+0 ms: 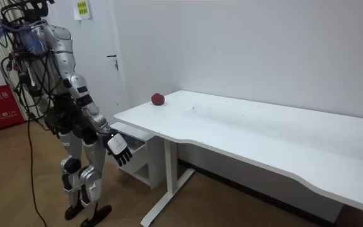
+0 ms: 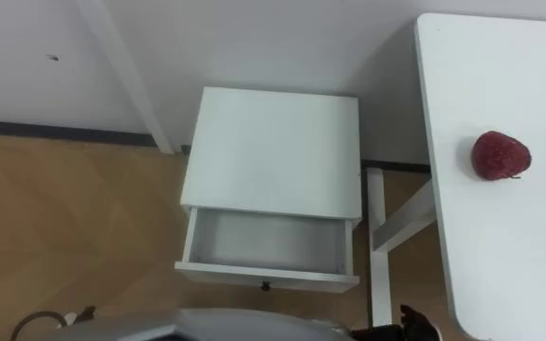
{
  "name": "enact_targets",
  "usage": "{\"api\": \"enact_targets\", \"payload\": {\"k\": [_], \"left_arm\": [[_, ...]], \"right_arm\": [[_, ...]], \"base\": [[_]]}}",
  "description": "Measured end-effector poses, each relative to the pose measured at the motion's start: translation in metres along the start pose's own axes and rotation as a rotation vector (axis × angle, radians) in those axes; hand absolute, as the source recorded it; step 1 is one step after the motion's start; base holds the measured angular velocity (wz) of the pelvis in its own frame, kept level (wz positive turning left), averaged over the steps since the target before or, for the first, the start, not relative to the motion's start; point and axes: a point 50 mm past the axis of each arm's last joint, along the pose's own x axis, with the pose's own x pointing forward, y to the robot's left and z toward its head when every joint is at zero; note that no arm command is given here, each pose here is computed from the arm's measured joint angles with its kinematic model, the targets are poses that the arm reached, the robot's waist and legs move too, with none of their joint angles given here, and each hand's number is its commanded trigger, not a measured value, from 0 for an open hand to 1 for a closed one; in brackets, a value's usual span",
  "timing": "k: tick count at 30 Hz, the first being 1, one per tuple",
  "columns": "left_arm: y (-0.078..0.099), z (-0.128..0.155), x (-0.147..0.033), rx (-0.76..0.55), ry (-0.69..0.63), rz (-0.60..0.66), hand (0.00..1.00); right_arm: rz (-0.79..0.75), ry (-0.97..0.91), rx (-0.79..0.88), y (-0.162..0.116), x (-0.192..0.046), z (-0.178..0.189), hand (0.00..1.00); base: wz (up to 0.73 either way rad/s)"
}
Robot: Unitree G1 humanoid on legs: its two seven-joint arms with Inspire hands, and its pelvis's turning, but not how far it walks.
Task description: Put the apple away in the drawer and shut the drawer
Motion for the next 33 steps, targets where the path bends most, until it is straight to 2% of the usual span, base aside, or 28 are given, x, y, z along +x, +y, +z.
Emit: {"api": "enact_targets", "payload": {"k": [6, 10, 13, 16, 17, 19, 24, 33], "left_arm": [[-0.002, -0.003, 0.000, -0.044, 0.022, -0.016, 0.00], [0.000, 0.002, 0.001, -0.086, 0.019, -0.017, 0.00], [0.006, 0.003, 0.002, -0.177, 0.020, 0.007, 0.00], [0.010, 0.001, 0.002, -0.249, 0.030, 0.031, 0.00], [0.011, 0.000, 0.003, -0.263, 0.032, 0.036, 0.00], [0.014, -0.006, 0.002, -0.325, 0.053, 0.050, 0.00], [0.016, -0.014, 0.001, -0.364, 0.078, 0.076, 0.00], [0.022, -0.022, 0.001, -0.369, 0.101, 0.098, 0.00]], "right_arm": [[0.018, -0.011, 0.016, 0.001, 0.000, 0.003, 0.00], [0.004, -0.004, 0.165, -0.001, 0.001, 0.003, 0.00], [-0.041, 0.015, 0.391, -0.009, 0.000, -0.003, 0.00], [-0.113, 0.027, 0.730, -0.020, -0.001, -0.009, 0.00], [-0.125, 0.033, 0.792, -0.021, -0.001, -0.011, 0.00], [-0.181, 0.041, 1.087, -0.029, -0.004, -0.022, 0.00], [-0.307, 0.072, 1.516, -0.039, -0.010, -0.045, 0.00], [-0.435, 0.099, 1.972, -0.049, -0.012, -0.048, 0.00]], "base": [[-0.15], [-0.11], [-0.09], [-0.22], [0.00], [-0.11], [-0.20], [-0.16]]}}
